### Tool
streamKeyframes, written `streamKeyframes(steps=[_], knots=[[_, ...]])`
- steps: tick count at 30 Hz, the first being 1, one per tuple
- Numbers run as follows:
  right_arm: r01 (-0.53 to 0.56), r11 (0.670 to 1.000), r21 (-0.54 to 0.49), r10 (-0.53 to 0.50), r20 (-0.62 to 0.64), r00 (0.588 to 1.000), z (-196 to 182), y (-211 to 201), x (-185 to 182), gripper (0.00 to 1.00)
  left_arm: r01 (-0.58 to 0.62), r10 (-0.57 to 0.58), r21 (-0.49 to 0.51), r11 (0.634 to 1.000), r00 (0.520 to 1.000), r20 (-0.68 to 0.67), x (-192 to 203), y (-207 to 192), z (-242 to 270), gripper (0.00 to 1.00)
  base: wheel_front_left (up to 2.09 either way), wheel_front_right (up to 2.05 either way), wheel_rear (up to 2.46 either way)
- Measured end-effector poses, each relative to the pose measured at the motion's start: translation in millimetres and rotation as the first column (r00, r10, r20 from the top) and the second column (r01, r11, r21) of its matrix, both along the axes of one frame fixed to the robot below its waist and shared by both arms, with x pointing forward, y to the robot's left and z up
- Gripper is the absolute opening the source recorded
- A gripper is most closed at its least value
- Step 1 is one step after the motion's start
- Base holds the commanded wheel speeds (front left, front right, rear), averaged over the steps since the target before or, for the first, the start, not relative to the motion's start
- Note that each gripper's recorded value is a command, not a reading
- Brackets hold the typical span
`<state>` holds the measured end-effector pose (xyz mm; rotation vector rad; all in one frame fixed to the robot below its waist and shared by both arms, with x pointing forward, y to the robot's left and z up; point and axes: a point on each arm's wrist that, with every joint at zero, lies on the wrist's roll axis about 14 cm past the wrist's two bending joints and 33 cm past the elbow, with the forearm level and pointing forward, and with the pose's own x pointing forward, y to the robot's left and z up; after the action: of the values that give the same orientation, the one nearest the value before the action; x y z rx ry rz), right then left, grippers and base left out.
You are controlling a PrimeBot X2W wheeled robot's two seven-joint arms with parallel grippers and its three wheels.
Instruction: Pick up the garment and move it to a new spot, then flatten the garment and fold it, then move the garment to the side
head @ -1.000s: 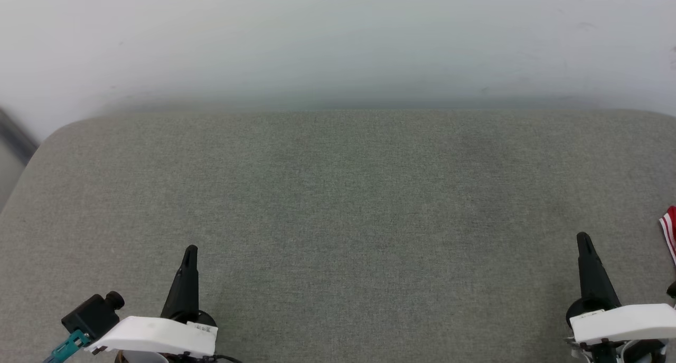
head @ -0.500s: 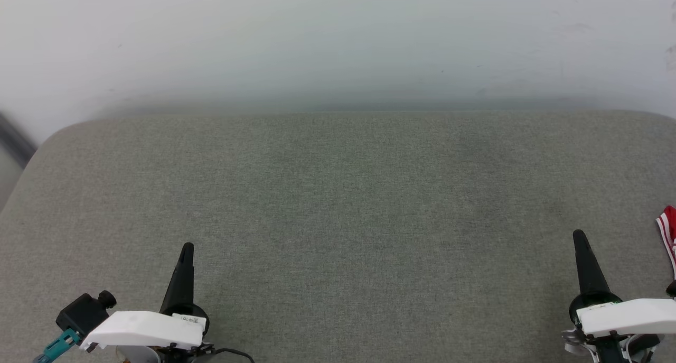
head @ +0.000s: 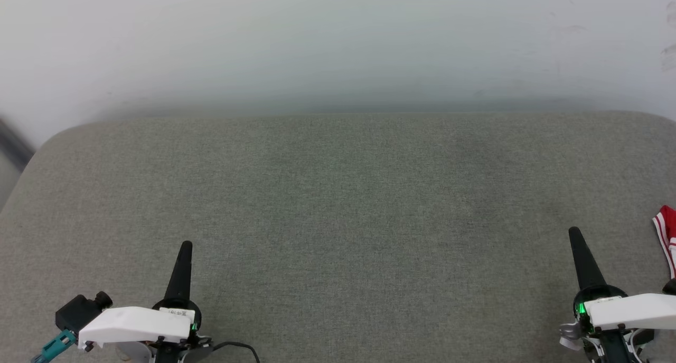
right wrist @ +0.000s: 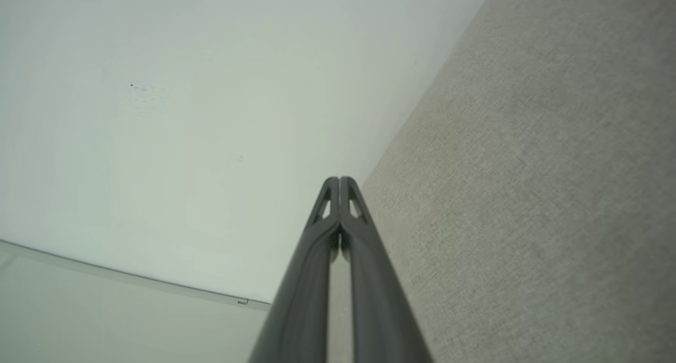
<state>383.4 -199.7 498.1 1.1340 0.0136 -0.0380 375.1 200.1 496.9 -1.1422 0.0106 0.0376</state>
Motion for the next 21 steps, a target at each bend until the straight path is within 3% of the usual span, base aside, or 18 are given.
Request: streamKeyframes(steps=[21], knots=[[-0.006, 0.982, 0.191, 0.005, 0.006, 1.0, 1.9, -0.1, 2.5, 0.0, 0.003, -0.003, -0.188, 0.982, 1.0, 0.001, 5.1, 0.6, 1.3, 0.0, 0.0, 0.0, 0.0]])
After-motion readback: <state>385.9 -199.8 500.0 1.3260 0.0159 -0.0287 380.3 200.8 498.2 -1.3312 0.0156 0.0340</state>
